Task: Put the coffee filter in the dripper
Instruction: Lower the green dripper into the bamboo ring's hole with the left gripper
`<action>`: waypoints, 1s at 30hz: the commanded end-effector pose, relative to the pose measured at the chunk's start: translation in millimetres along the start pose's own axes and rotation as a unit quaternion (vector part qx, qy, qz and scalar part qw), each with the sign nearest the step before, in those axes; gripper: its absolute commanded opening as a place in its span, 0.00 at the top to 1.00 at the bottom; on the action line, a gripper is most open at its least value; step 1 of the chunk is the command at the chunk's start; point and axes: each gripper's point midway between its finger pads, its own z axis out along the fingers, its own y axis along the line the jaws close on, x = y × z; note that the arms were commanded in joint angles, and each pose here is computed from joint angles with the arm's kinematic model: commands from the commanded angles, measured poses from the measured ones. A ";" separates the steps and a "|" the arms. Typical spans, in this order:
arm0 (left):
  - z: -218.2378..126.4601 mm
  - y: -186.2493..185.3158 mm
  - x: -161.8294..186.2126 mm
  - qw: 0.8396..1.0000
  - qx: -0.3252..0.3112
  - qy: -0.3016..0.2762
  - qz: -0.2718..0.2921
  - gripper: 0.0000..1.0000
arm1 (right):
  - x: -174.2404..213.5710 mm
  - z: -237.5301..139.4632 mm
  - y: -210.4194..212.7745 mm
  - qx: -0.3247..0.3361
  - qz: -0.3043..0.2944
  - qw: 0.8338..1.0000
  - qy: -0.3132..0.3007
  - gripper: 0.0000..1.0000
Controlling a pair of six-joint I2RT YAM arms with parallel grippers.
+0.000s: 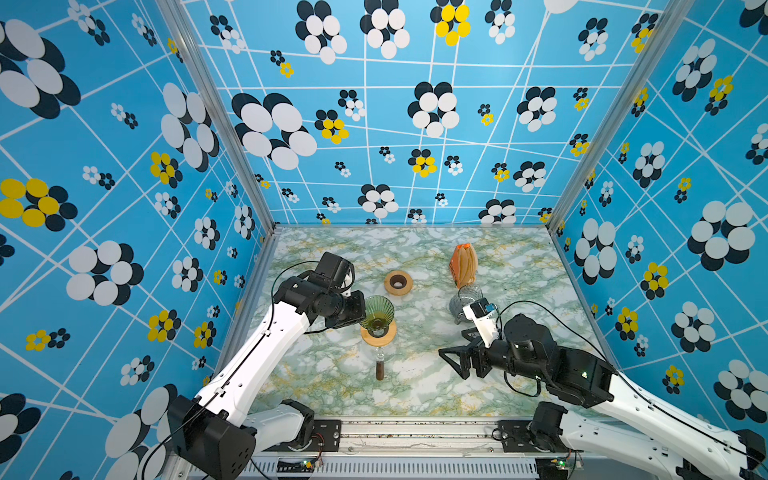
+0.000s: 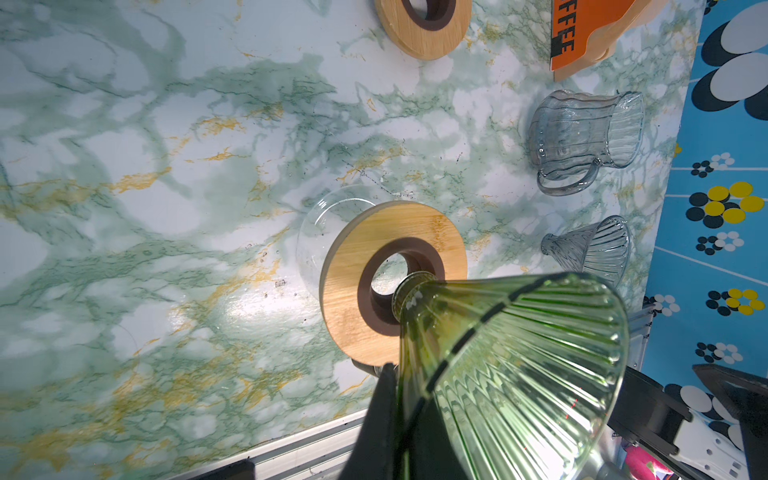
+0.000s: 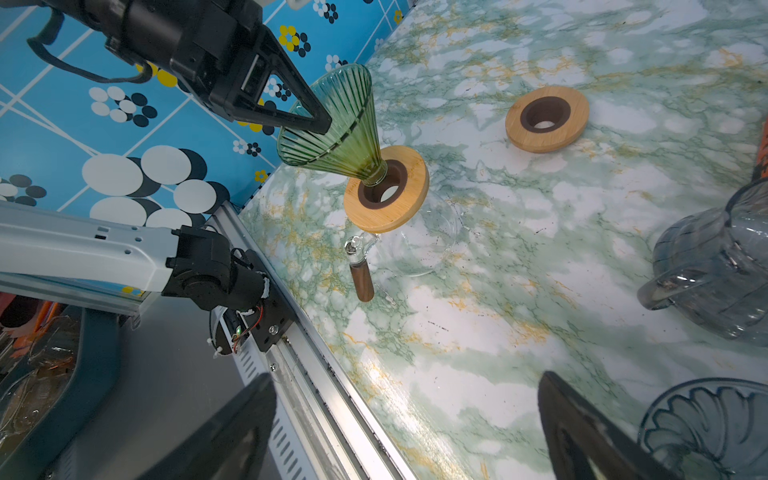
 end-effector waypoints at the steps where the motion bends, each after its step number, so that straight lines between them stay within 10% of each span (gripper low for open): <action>1: 1.6 -3.6 -5.7 1.000 0.003 -0.009 0.012 0.91 | -4.8 -3.2 0.3 0.002 0.008 1.000 -0.005 0.01; 30: 22.5 5.7 3.3 1.000 -0.001 0.015 0.003 0.91 | -8.1 -1.2 2.1 0.002 0.007 1.000 -0.002 0.01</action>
